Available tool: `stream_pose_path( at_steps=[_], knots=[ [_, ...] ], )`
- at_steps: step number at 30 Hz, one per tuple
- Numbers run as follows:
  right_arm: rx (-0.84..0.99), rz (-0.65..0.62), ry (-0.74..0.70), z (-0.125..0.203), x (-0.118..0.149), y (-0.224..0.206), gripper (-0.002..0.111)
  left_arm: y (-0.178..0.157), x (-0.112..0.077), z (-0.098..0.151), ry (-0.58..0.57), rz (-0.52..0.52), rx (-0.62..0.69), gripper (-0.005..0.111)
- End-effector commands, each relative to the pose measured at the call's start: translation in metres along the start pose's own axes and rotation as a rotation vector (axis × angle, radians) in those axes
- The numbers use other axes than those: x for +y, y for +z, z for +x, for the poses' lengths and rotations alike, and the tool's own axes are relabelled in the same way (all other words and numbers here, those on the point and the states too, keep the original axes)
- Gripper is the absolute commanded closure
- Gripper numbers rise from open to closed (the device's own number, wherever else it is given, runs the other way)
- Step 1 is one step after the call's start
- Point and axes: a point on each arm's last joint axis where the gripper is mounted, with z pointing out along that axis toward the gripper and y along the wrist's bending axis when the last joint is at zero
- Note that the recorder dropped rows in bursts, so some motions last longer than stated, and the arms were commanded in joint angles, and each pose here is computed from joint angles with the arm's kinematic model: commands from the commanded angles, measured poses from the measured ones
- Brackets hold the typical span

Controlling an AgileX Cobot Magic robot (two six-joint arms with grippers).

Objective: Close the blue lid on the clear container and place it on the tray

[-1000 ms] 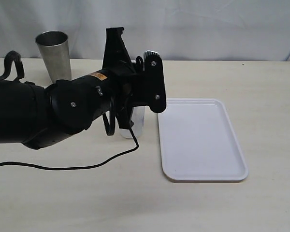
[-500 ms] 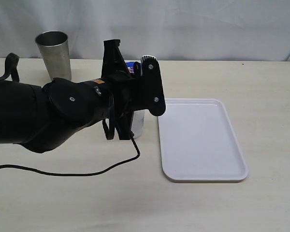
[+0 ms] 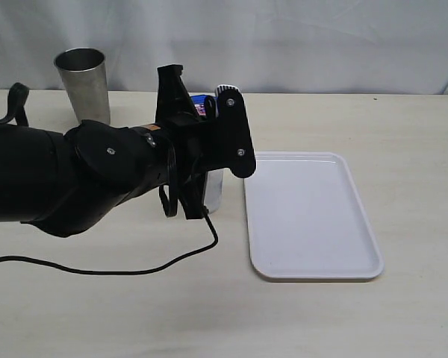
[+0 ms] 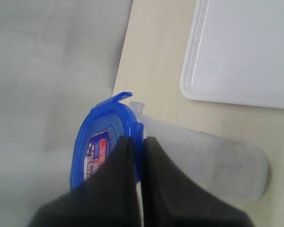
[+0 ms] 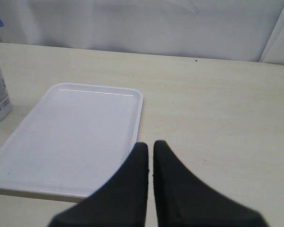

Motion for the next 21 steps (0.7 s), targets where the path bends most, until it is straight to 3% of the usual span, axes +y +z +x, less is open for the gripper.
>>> stream_pose_path(
  at_steps=[1, 21],
  knots=[
    [-0.007, 0.003, 0.008, 0.0001, -0.0001, -0.0001, 0.104, -0.0028, -0.0019, -0.0021, 0.007, 0.019, -0.009, 0.107],
    [-0.007, 0.003, 0.008, 0.0001, -0.0001, -0.0001, 0.104, -0.0028, -0.0032, -0.0011, -0.037, 0.033, 0.003, 0.107]
  ],
)
